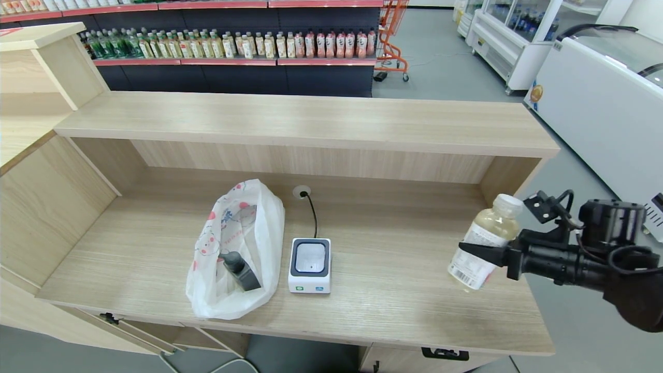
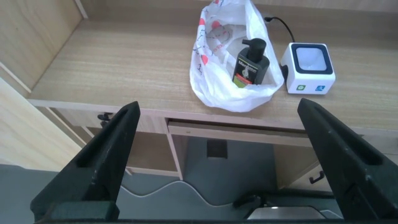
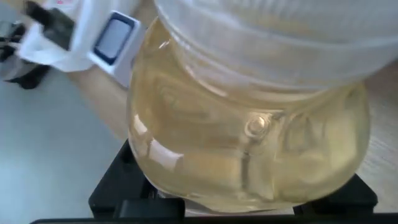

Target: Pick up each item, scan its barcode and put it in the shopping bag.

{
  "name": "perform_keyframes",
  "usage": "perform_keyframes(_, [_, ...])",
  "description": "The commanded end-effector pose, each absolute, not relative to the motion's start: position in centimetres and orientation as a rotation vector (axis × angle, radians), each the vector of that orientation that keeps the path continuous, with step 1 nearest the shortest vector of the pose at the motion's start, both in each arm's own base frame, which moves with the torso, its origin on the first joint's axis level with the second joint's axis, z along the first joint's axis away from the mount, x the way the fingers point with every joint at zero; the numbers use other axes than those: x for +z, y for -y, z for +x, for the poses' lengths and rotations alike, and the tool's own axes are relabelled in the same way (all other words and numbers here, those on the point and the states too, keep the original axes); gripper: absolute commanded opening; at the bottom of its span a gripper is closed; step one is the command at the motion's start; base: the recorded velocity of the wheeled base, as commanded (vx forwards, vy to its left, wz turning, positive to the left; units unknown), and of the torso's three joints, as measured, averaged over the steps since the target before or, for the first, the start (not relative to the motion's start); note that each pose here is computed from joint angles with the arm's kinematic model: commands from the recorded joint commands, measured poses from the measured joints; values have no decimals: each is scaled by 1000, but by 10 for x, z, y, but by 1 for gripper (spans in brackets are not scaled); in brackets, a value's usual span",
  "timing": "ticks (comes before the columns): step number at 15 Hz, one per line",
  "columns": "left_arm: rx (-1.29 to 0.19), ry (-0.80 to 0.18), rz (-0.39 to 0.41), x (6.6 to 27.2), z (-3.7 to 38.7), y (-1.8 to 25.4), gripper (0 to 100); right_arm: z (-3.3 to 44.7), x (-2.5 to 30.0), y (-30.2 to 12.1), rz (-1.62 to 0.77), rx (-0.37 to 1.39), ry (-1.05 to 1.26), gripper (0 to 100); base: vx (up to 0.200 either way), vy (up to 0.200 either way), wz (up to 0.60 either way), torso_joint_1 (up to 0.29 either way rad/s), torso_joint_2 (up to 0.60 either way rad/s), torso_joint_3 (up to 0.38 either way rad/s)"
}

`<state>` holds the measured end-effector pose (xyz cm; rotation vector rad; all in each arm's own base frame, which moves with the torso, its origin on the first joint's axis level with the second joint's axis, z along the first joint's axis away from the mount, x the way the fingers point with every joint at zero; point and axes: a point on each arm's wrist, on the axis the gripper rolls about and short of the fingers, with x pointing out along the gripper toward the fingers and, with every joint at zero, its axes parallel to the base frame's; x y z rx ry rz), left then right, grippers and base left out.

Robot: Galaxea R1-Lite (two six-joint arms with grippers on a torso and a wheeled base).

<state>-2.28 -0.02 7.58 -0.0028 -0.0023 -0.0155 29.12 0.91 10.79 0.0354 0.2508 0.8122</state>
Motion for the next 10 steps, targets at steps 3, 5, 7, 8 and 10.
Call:
perform_keyframes(3, [-15, 2, -3, 76, -23, 0, 100, 246, 148, -6, 50, 972, -170, 0, 0, 0, 0, 0, 0, 0])
perform_keyframes(5, [-15, 2, -3, 76, -23, 0, 100, 240, 144, -8, 72, 1012, -187, 0, 0, 0, 0, 0, 0, 0])
perform_keyframes(7, [-15, 2, -3, 76, -23, 0, 100, 234, 146, -23, 116, 1071, -222, 0, 0, 0, 0, 0, 0, 0])
perform_keyframes(8, [-15, 2, -3, 76, -23, 0, 100, 229, 148, -30, 134, 1099, -235, 0, 0, 0, 0, 0, 0, 0])
perform_keyframes(10, [-15, 2, -3, 76, -23, 0, 100, 218, 151, -47, 137, 1171, -240, 0, 0, 0, 0, 0, 0, 0])
